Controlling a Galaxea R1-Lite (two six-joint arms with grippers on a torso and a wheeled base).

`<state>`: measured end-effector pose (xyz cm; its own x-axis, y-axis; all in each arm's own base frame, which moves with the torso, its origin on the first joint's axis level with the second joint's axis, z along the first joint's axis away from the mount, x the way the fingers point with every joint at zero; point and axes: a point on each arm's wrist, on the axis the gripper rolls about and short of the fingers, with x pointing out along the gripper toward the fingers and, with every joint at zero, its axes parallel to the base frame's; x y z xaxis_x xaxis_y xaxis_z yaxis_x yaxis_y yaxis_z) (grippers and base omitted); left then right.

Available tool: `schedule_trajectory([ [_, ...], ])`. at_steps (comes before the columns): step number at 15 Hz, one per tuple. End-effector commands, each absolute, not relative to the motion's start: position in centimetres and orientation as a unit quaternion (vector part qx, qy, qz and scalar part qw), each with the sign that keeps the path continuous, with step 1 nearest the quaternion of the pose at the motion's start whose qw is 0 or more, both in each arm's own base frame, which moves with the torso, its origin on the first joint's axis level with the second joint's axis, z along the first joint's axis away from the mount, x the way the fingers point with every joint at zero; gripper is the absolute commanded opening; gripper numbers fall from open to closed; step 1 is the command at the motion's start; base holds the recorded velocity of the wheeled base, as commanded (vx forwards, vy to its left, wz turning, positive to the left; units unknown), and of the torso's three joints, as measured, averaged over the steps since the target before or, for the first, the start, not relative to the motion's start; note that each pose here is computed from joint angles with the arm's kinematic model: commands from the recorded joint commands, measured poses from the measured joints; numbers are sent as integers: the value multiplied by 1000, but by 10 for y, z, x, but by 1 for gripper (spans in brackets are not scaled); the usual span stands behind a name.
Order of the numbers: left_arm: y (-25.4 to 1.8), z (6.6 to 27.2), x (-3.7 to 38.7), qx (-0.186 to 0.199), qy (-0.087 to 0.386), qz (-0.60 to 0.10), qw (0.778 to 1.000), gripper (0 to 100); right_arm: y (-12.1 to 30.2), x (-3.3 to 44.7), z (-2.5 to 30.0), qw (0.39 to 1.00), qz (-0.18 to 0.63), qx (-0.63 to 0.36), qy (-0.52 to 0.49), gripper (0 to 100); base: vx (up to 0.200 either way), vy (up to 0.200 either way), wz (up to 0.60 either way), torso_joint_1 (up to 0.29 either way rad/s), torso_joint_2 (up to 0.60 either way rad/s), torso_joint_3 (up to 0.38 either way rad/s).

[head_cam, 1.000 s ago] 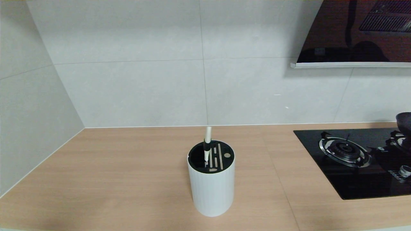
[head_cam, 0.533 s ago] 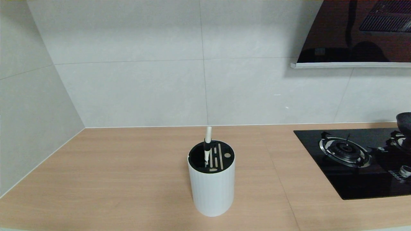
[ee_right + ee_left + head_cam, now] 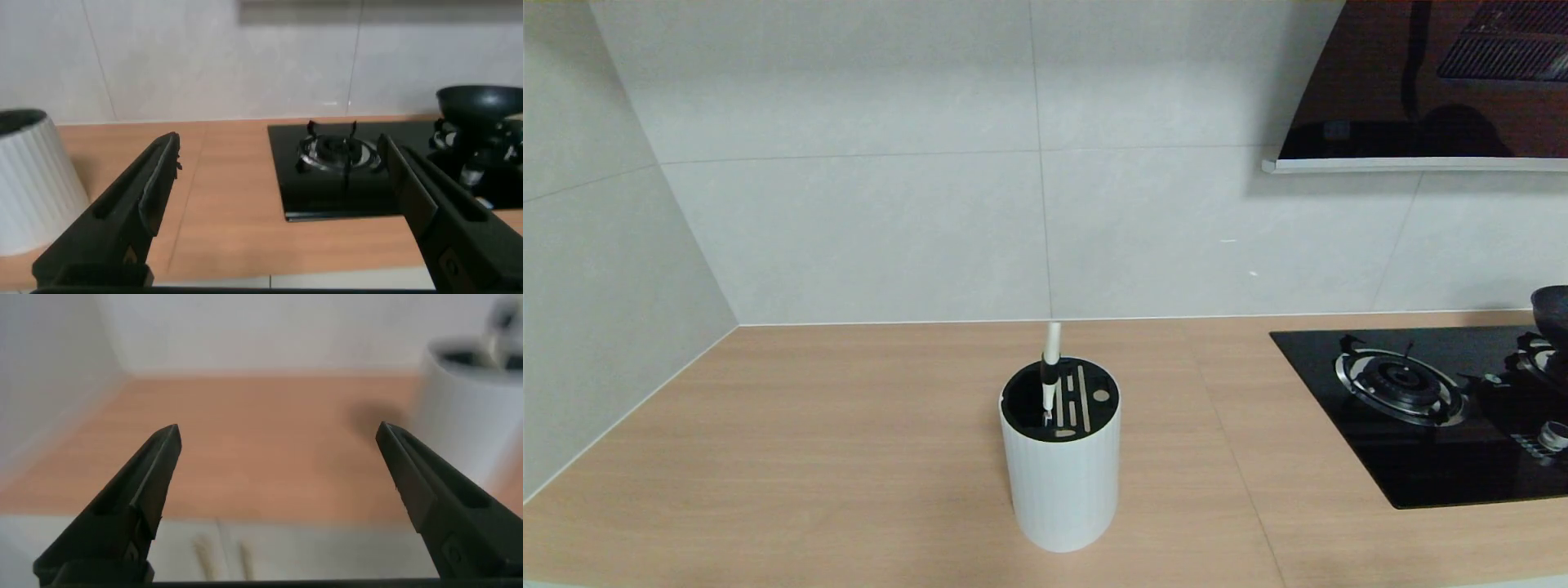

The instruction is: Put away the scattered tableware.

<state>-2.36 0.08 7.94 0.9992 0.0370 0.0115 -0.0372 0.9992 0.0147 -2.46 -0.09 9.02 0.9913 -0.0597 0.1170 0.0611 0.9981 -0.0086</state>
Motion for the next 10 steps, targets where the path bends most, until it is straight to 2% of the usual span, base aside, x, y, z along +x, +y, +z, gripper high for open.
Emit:
schedule_trajectory([
  [1, 1, 76, -22, 12, 6, 15, 1000, 100, -1, -23, 76, 999, -30, -12, 0, 100, 0, 0, 0, 0, 0, 0],
  [3, 1, 76, -23, 21, 1, 14, 1000, 100, -1, -23, 75, 1000, -31, -7, 2, 100, 0, 0, 0, 0, 0, 0],
  [5, 1, 76, -23, -1, 0, 14, 1000, 100, -1, -23, 75, 1000, -22, -6, 3, 100, 0, 0, 0, 0, 0, 0],
  [10, 1, 76, -23, -1, 0, 14, 1000, 100, 0, -23, 75, 1000, -8, -2, 4, 100, 0, 0, 0, 0, 0, 0],
])
